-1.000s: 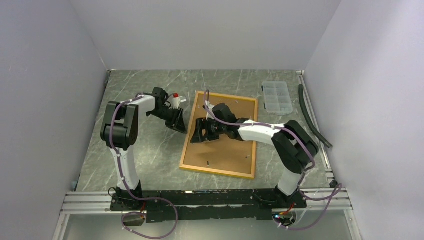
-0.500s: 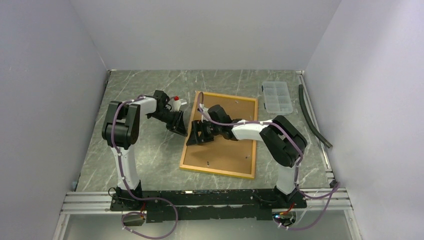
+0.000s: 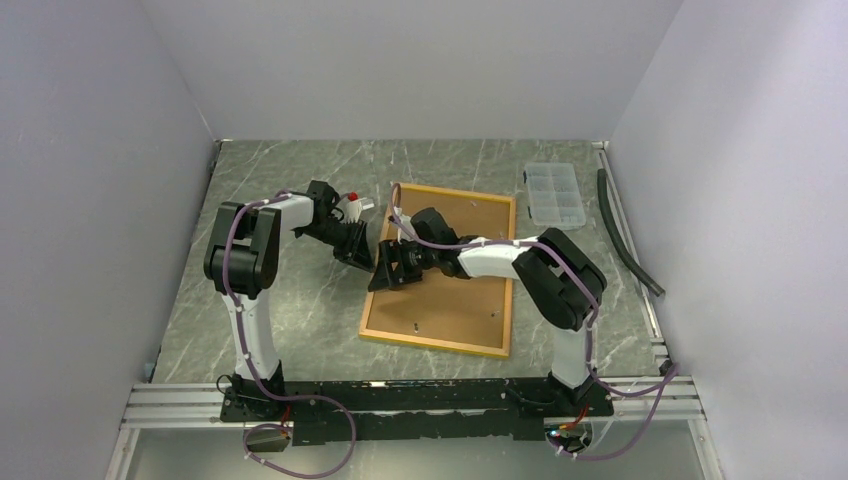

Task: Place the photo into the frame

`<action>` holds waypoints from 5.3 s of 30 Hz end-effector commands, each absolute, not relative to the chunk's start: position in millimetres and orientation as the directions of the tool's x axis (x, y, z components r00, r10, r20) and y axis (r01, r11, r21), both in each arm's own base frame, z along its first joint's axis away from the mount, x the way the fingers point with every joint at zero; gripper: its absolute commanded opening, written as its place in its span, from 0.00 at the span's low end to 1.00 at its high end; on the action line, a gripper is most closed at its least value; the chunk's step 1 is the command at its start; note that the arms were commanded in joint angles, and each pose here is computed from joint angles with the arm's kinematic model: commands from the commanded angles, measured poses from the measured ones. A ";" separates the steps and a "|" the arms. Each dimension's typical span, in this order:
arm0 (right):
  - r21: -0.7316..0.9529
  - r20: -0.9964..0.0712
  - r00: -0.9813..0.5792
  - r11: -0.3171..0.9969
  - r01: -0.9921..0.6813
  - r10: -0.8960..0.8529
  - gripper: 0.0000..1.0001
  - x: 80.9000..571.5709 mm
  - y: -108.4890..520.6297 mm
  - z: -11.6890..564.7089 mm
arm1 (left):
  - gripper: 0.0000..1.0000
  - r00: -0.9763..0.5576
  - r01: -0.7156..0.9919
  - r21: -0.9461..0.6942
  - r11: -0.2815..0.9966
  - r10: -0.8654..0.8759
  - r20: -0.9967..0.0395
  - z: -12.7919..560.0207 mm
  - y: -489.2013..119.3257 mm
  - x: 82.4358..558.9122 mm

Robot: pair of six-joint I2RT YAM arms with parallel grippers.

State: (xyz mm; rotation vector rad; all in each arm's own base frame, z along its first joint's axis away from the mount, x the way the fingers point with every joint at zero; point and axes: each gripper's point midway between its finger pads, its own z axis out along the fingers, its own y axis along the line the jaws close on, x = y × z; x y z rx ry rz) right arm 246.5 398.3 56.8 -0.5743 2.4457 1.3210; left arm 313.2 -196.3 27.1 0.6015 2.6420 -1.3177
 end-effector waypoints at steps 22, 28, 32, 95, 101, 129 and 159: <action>0.723 -0.448 -0.863 0.474 -0.503 -0.233 0.73 249.8 415.7 50.1 | 0.19 -0.910 0.410 -0.761 0.503 0.284 -0.302 30.4 -203.3 312.0; 0.718 -0.456 -0.865 0.487 -0.497 -0.211 0.72 253.3 415.2 46.8 | 0.19 -0.909 0.412 -0.760 0.503 0.287 -0.303 30.5 -203.1 312.2; 0.716 -0.468 -0.864 0.492 -0.494 -0.187 0.71 257.5 417.3 46.8 | 0.18 -0.911 0.408 -0.764 0.500 0.282 -0.302 31.8 -204.0 312.9; 0.570 -0.623 -0.775 0.617 -0.543 -0.105 0.67 263.5 415.7 30.2 | 0.13 -0.910 0.407 -0.774 0.484 0.286 -0.300 37.4 -210.6 306.2; 0.443 -0.783 -0.610 0.584 -0.681 -0.118 0.70 260.1 411.8 82.3 | 0.14 -0.910 0.409 -0.770 0.490 0.280 -0.305 47.4 -209.2 310.0; -0.431 -0.773 0.064 0.450 -0.782 -0.631 0.89 275.1 362.2 78.9 | 0.18 -0.935 0.350 -0.794 0.497 0.232 -0.266 40.5 -200.3 294.5; -0.369 -0.806 0.019 0.477 -0.798 -0.592 0.83 281.9 390.4 45.9 | 0.13 -0.943 0.328 -0.807 0.491 0.222 -0.248 33.3 -202.3 296.3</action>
